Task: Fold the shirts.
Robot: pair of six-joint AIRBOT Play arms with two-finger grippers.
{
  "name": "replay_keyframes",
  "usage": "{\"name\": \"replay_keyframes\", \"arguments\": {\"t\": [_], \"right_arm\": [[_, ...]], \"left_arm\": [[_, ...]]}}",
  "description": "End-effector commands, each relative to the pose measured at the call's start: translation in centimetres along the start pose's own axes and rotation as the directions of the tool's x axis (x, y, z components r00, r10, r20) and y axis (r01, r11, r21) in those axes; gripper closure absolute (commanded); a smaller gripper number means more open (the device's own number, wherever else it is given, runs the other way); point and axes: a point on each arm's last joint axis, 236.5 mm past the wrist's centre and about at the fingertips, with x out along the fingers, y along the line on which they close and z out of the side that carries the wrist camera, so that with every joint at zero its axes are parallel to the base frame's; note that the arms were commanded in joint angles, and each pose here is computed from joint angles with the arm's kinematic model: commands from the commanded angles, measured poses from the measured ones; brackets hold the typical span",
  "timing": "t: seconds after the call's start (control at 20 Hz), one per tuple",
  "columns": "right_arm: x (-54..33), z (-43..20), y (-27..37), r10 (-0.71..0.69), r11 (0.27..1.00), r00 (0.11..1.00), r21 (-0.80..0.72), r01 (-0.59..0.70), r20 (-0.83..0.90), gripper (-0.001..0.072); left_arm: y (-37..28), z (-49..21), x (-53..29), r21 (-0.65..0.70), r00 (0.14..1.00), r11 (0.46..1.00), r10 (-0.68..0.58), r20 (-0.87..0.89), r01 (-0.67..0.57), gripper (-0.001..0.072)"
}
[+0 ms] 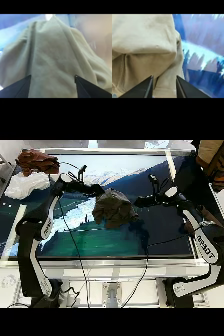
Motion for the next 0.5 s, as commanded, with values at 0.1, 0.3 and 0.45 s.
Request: {"name": "replay_keyframes", "arguments": {"t": [0.1,0.3,0.45], "right_arm": [[-0.4,-5.0,-1.9,-0.069,0.996,0.976,-0.073,0.055,-0.206,0.0369],[0.9,-8.4,-2.7,-0.070,0.997,0.965,-0.028,0.065,-0.252,0.0369],[2.4,-9.9,-2.7,-0.046,0.996,0.974,0.062,0.061,-0.222,0.0369]], "left_arm": [[2.6,-2.6,1.1,0.090,0.988,0.989,0.123,-0.095,-0.115,0.0125],[3.4,-3.5,0.9,0.112,0.979,0.984,0.153,-0.134,-0.139,0.0125],[3.6,-3.5,0.8,0.121,0.977,0.981,0.165,-0.135,-0.149,0.0125]]}}
